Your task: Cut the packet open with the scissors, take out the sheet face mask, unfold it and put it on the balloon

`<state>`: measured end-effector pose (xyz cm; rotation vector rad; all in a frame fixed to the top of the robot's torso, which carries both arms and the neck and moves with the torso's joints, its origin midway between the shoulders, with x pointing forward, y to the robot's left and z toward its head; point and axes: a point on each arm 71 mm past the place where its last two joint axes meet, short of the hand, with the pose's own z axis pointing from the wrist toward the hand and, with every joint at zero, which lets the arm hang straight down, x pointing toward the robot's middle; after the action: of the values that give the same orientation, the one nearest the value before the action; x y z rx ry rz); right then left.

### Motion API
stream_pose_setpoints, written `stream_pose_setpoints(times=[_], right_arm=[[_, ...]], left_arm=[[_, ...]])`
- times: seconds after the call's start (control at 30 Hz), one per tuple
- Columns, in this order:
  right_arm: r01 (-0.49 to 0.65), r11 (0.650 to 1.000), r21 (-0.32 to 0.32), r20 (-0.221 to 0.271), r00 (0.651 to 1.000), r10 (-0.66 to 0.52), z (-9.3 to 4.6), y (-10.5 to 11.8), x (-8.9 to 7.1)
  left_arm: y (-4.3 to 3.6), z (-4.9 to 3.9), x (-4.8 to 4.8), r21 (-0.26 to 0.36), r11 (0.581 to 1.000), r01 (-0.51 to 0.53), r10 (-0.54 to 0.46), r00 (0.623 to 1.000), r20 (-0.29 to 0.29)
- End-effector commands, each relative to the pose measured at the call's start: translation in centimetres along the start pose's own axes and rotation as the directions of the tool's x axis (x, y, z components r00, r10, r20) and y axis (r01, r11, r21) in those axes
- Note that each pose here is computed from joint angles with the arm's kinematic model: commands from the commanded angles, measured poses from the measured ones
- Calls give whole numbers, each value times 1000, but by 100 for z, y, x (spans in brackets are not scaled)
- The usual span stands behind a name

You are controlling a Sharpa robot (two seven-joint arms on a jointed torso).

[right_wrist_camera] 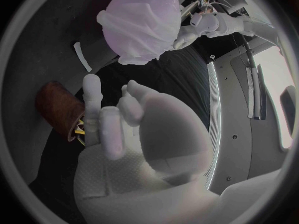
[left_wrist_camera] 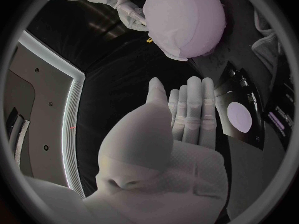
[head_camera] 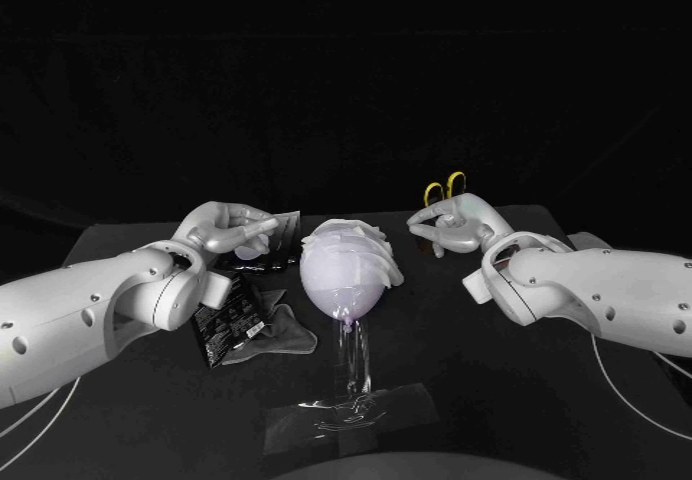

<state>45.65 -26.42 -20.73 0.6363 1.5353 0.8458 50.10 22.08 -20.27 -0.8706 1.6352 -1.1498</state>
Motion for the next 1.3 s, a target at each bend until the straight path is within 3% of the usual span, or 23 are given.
stream_pose_setpoints(times=[0.03,0.3,0.53,1.0,1.3], right_arm=[[31,998,-53,-113,993,-37,105,63,47],[201,976,-79,-182,960,-213,317,117,71],[274,957,-97,-186,939,-288,412,163,95],[289,950,-119,-217,926,-309,437,234,180],[276,952,-133,-214,930,-299,444,270,206]], left_arm=[[-78,102,67,36,999,-39,43,992,-122],[-166,389,61,46,991,-124,131,976,-176],[-215,525,110,58,981,-184,192,953,-232],[-235,663,200,53,968,-245,249,914,-319],[-249,702,229,58,966,-254,259,912,-320]])
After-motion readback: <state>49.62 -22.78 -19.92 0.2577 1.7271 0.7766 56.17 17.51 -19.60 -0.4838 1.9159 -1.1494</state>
